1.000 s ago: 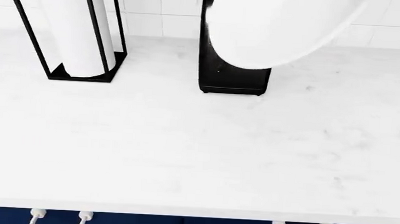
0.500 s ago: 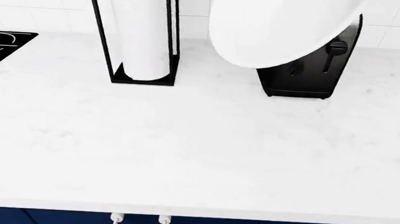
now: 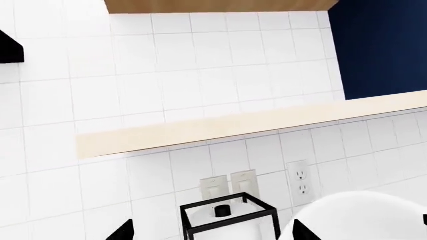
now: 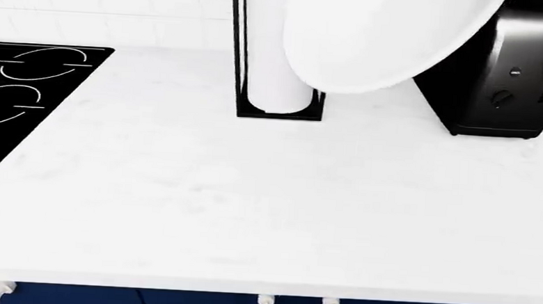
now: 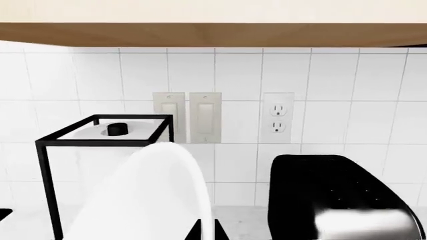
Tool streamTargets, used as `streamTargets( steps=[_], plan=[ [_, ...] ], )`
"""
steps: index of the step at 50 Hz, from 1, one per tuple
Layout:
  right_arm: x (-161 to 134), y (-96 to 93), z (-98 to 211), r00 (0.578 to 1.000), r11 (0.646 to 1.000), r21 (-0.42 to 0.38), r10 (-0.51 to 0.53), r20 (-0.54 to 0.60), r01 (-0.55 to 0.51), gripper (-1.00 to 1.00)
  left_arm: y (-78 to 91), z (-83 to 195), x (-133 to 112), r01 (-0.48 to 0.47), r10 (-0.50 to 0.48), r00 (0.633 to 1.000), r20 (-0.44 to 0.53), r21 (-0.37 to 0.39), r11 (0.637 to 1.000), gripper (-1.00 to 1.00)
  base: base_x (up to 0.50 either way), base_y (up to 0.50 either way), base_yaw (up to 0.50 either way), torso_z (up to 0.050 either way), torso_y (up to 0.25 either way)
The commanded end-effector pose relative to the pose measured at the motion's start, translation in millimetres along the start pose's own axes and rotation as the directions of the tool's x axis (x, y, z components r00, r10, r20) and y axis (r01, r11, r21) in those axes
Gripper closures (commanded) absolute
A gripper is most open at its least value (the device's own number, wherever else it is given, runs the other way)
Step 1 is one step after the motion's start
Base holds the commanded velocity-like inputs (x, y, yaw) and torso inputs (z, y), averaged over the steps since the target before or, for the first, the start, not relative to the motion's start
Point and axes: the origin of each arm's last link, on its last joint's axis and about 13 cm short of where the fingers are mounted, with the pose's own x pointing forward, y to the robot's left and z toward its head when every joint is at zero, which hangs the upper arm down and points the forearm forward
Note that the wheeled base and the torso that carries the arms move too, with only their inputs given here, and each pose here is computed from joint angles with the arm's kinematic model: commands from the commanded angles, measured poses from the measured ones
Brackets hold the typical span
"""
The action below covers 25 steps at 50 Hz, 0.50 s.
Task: Place the two vegetables and bowl onto the tray for setting up a vegetable dip station.
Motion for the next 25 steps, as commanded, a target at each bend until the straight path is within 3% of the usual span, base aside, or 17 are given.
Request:
streamTargets(
  steps=[1,25],
  plan=[
    [-0.6,-0.9,1.6,1.0,1.0,0.001,-0.008,0.013,0.008,1.0,-0.2,-0.1,-0.7,0.003,-0.003,1.0,-0.002,-0.001,1.0,-1.0,0.0,0.5,0.0,0.0,0.0],
    [-0.9,0.2,2.2,1.0,1.0,-0.005,-0.005,0.016,0.005,1.0,0.1,-1.7,-0.1,0.002,-0.002,1.0,0.001,0.003,1.0,-1.0,0.0,0.5,0.0,0.0,0.0]
  ],
)
